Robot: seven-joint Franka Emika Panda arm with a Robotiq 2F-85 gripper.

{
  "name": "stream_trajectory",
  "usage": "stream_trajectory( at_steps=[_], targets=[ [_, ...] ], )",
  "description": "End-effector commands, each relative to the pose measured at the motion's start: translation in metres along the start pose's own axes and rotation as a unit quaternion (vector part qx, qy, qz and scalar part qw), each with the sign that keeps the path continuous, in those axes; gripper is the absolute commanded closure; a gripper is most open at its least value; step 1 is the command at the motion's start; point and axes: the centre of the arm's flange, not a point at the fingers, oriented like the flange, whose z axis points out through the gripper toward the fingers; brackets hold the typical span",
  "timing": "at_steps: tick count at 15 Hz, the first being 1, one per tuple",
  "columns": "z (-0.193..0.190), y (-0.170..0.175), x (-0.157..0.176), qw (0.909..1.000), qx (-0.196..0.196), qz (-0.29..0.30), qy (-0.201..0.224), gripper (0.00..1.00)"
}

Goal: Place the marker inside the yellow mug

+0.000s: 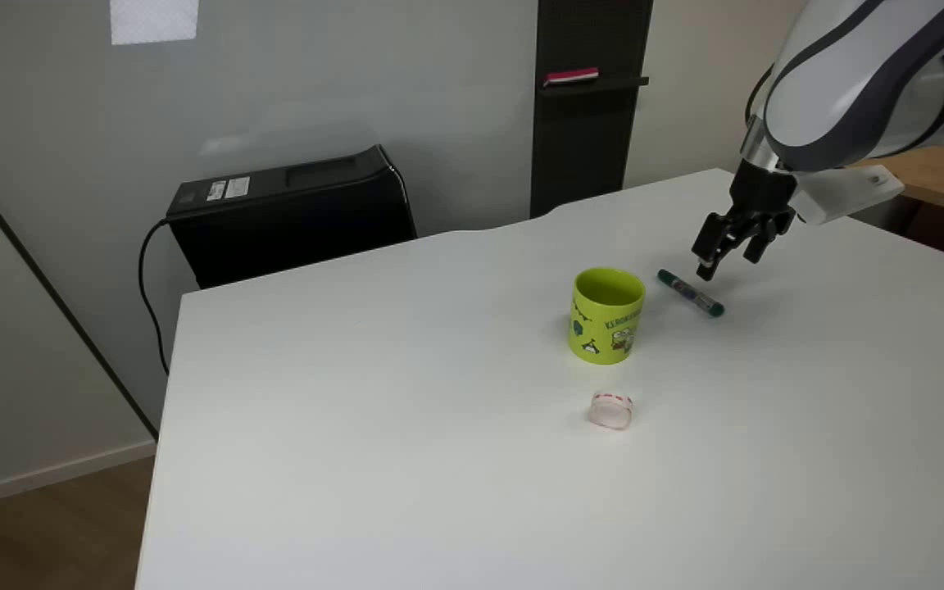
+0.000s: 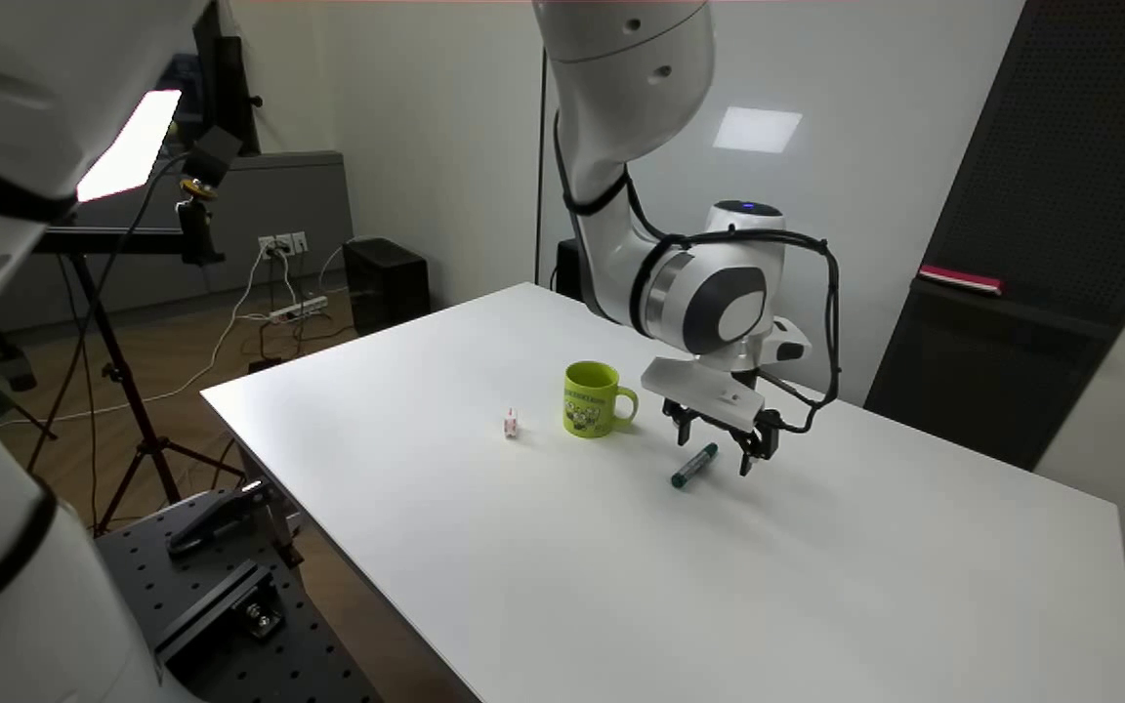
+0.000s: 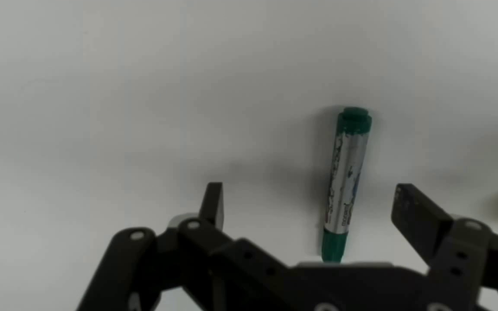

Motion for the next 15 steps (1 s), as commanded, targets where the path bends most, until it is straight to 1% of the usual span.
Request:
stream_trajectory(
  at_steps=[1,6,8,10,12,15],
  targets=[
    [0.013,0.000,0.014,0.9999,0.010,0.010,0.002,0.00],
    [0.025,0.002,0.020,0.9998,0.010,0.012,-0.012,0.00],
    [0.030,0.004,0.022,0.9995,0.010,0.016,-0.025,0.00],
    [0.030,0.013,0.021,0.9983,0.003,0.029,-0.050,0.00],
    [0.034,0.010,0.024,0.9967,-0.004,0.044,-0.068,0.00],
    [0.035,0.011,0.025,0.9947,-0.010,0.063,-0.080,0.00]
  ],
)
